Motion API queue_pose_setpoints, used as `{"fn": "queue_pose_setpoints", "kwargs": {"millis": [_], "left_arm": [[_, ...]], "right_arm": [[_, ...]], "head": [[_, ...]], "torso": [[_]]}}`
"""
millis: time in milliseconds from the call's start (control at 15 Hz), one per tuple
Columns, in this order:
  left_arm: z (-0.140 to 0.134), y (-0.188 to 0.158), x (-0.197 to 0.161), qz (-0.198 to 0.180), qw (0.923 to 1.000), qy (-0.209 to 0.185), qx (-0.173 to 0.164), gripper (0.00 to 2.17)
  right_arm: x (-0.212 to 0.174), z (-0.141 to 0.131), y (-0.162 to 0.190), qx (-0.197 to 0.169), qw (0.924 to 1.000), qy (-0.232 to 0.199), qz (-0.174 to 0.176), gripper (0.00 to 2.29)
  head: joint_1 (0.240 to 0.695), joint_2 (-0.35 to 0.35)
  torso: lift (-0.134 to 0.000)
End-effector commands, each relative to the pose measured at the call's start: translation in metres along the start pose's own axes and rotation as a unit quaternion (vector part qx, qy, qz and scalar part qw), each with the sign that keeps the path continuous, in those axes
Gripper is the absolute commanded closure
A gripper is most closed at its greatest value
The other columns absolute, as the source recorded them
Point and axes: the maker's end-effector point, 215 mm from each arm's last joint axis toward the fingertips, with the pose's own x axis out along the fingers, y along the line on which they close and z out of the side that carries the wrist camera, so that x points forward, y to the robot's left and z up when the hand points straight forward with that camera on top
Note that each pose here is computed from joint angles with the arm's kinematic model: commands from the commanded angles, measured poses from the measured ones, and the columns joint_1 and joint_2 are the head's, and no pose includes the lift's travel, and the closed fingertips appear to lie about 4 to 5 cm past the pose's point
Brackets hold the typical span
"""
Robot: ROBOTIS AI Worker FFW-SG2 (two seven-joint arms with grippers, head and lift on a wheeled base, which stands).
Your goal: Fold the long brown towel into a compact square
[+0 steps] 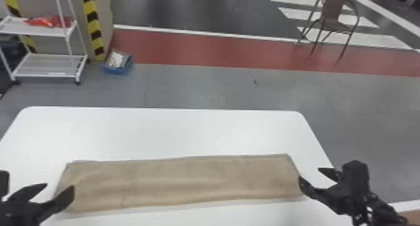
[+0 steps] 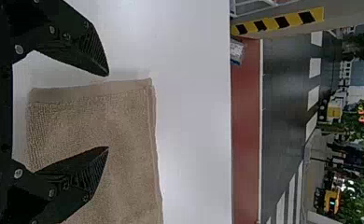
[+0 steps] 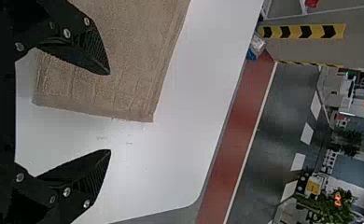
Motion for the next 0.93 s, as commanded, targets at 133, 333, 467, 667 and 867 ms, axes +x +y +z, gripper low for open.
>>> {"fn": "queue_pose_setpoints", "kwargs": {"millis": [133,333,467,667,867], "left_arm": [[-0.008,0.011,0.026,0.001,0.9989,0.03,-0.037,0.14],[-0.013,0.009,0.036,-0.007,0.9974,0.046,-0.055,0.16],[-0.021,0.004,0.039,-0.013,0.9949,0.075,-0.066,0.22],[-0.017,0.004,0.05,-0.012,0.9946,0.085,-0.058,0.28],[-0.019,0.008,0.059,-0.01,0.9931,0.104,-0.054,0.46]], "right_arm": [[0.001,0.003,0.002,-0.003,1.0,-0.006,0.001,0.09],[0.001,0.007,0.001,-0.008,0.9999,-0.014,-0.001,0.09],[0.0,0.008,-0.001,-0.012,0.9998,-0.017,-0.002,0.09],[0.0,0.009,-0.002,-0.015,0.9997,-0.02,-0.003,0.09],[0.0,0.013,-0.001,-0.02,0.9994,-0.027,-0.003,0.09]], "head": [[0.695,-0.203],[0.695,-0.19],[0.695,-0.192],[0.695,-0.202],[0.695,-0.203]], "torso": [[0.0],[0.0],[0.0],[0.0],[0.0]]}}
